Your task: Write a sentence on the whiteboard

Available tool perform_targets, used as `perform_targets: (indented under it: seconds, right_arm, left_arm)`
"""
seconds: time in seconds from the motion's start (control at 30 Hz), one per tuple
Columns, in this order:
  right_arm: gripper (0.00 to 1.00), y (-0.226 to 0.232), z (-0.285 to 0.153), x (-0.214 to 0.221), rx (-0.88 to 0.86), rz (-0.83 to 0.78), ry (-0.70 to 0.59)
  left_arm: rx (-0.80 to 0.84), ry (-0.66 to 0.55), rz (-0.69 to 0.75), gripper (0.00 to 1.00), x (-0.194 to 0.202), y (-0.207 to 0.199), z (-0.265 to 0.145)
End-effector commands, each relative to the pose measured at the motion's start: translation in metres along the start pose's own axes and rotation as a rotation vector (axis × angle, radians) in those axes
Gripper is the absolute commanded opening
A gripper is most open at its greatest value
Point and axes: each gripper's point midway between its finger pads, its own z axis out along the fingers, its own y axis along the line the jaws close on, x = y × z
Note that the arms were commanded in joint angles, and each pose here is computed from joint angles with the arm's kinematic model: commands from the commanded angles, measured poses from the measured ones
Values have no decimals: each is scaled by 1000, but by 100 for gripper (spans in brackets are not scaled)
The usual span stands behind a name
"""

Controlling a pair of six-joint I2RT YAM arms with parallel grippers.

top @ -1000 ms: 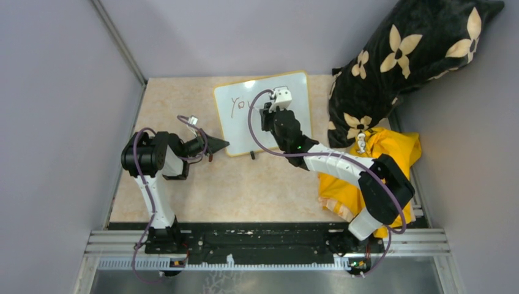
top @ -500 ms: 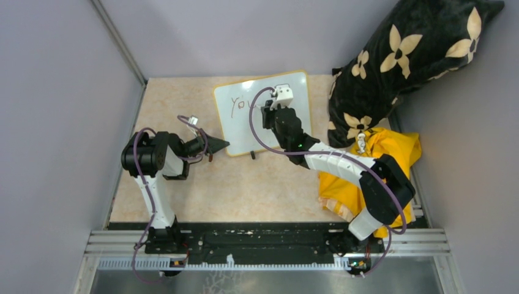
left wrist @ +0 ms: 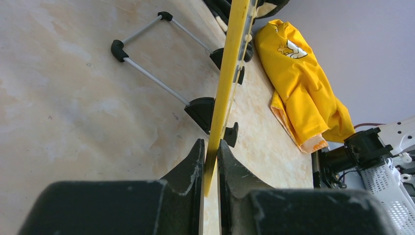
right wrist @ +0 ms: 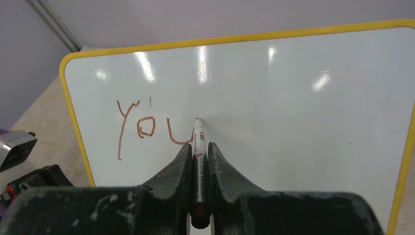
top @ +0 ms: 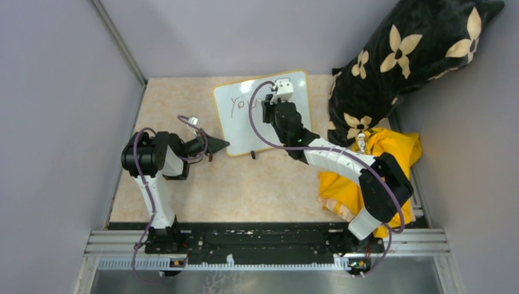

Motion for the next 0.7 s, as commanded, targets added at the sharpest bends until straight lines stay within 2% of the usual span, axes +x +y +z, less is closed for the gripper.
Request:
perform_targets:
  seconds: [0.0, 0.33, 0.67]
  right_arm:
    - [0, -2, 10, -29, 14, 15, -67]
    - [0, -1, 8, -34, 8, 20, -73]
    - [0, -20, -43, -64, 18, 108, -143]
  left_arm:
    - [29, -10, 49, 0, 0, -5, 1]
    - [30, -8, 48, 0, 1, -5, 1]
    - [29, -10, 48, 0, 0, -5, 1]
